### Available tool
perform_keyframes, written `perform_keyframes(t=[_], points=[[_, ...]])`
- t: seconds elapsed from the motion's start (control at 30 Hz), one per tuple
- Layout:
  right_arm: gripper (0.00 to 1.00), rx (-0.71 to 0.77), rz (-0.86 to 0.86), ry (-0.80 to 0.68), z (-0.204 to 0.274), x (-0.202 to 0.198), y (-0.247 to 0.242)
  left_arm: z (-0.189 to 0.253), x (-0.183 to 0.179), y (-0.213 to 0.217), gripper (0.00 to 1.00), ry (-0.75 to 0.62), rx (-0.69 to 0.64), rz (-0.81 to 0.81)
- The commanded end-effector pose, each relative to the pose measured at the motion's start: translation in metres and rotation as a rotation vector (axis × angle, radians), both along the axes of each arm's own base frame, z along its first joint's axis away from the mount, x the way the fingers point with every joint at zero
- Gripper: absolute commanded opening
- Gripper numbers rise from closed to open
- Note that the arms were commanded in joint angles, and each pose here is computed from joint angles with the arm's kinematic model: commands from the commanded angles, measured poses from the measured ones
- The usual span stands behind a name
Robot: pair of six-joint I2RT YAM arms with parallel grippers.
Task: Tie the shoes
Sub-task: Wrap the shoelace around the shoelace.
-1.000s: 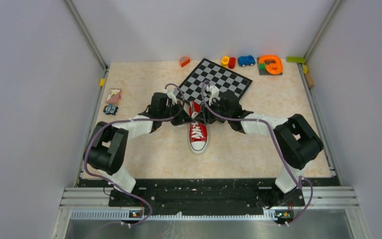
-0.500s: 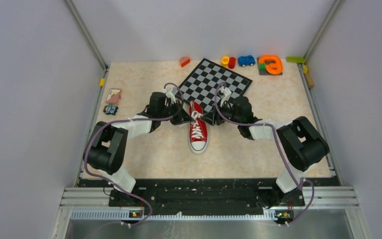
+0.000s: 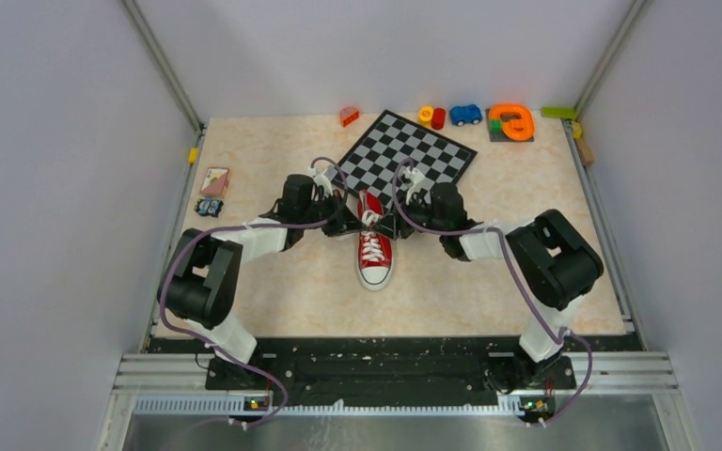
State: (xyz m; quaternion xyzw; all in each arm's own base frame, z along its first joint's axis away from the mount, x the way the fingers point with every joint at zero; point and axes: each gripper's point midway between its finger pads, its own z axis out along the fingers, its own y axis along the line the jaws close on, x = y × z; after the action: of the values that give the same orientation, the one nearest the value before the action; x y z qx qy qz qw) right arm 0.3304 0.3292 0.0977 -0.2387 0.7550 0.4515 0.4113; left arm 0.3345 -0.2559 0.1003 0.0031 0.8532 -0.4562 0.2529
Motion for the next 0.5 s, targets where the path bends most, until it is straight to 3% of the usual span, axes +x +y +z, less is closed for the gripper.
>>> perform_keyframes(t=[0.0,0.47], points=[[0.39,0.043,0.047,-0.086,0.023,0.009,0.018,0.005,0.004,-0.002,0.00,-0.042,-0.009,-0.026],[0.39,0.028,0.089,-0.047,0.010,0.008,0.029,0.007,0.003,-0.002,0.00,-0.048,-0.014,-0.044]])
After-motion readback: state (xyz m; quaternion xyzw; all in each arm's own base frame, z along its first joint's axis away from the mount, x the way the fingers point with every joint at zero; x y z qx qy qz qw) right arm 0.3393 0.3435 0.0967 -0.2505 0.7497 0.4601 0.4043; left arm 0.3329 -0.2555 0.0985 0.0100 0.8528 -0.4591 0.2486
